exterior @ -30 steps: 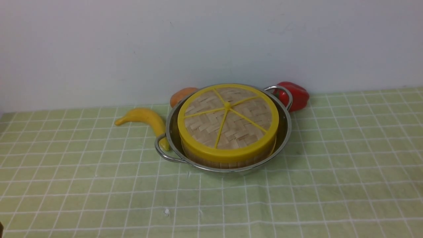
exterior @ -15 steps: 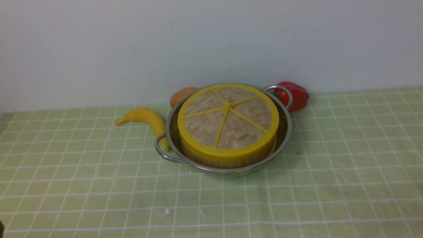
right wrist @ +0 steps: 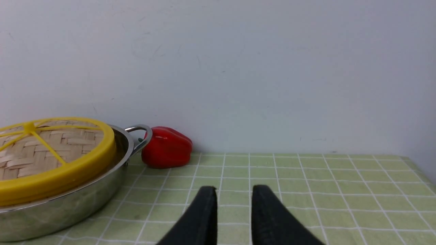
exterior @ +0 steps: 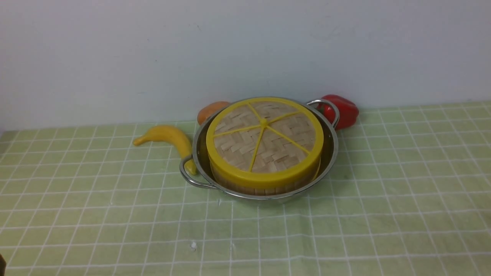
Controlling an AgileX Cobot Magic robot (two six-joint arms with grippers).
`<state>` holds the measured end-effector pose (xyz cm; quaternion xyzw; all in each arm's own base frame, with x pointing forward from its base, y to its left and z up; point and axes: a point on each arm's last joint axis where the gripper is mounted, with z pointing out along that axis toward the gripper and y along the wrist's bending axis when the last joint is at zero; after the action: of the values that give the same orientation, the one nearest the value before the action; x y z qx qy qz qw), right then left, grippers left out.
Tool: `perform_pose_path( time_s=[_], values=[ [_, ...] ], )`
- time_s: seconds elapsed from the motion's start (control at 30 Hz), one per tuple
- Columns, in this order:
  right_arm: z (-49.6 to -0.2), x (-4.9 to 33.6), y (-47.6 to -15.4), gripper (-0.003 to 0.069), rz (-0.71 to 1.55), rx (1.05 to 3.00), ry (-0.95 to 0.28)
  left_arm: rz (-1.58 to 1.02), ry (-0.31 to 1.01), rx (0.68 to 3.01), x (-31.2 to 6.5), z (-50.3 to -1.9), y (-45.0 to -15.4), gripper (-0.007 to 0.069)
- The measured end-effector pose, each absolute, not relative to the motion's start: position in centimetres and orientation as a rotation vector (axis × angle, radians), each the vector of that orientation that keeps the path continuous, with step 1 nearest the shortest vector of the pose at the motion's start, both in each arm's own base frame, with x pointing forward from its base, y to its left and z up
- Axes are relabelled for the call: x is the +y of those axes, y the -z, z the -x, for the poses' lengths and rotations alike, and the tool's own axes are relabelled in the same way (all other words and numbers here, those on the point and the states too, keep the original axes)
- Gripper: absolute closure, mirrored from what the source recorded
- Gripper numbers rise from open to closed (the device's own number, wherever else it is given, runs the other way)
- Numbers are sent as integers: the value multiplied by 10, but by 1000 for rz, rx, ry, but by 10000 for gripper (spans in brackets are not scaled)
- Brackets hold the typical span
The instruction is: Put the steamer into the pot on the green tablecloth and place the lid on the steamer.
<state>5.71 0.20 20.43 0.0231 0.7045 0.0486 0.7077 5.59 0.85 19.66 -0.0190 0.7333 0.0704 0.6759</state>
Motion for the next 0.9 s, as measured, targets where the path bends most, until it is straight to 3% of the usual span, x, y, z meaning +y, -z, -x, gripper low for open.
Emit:
perform_pose_path(
  time_s=[0.9],
  values=[
    [-57,2,-204,419,-51,1565,-108,42,-159,1649,8,-56,-197,466]
  ],
)
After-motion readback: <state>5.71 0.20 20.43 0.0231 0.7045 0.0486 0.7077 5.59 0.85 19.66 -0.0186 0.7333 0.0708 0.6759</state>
